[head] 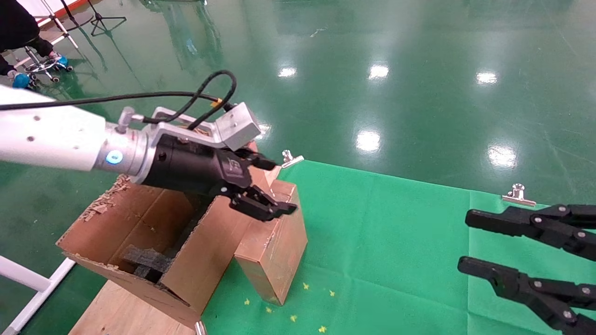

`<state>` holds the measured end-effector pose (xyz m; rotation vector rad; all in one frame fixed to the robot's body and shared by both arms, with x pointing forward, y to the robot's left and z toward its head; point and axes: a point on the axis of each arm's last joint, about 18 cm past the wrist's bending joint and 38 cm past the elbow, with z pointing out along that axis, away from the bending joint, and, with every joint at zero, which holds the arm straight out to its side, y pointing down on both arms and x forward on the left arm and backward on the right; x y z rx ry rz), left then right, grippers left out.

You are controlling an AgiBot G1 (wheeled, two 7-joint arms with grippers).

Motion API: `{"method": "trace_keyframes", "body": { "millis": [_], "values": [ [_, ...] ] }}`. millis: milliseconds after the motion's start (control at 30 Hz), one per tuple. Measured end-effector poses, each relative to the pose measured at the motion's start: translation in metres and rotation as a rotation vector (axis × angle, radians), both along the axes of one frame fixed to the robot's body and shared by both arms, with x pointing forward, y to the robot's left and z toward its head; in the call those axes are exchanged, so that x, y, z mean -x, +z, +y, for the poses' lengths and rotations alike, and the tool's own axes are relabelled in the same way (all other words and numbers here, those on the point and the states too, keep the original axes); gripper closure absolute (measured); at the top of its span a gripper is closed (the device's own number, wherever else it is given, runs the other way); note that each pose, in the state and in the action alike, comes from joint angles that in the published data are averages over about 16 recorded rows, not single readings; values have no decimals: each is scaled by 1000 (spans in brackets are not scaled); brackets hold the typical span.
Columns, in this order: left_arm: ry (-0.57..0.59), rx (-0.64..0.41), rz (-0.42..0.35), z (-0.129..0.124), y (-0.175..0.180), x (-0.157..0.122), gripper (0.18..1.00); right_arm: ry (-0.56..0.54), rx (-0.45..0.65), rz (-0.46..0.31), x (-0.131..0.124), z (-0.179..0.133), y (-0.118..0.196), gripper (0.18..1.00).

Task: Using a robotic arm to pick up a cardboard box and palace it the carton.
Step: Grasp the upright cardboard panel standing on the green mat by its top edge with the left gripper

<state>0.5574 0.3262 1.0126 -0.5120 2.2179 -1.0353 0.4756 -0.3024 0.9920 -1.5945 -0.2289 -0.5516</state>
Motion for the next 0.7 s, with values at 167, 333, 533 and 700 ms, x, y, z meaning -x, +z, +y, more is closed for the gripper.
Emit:
{"method": "trace_keyframes", "body": {
  "millis": [167, 333, 533, 700],
  "values": [
    [174, 30, 111, 1, 3, -10, 183, 0, 0, 0, 0, 0, 0, 741],
    [284, 60, 191, -4, 1, -17, 183, 0, 0, 0, 0, 0, 0, 833],
    [326, 69, 244, -12, -10, -23, 183, 0, 0, 0, 0, 0, 0, 916],
    [340, 54, 272, -15, -22, -26, 183, 0, 0, 0, 0, 0, 0, 958]
  ]
}}
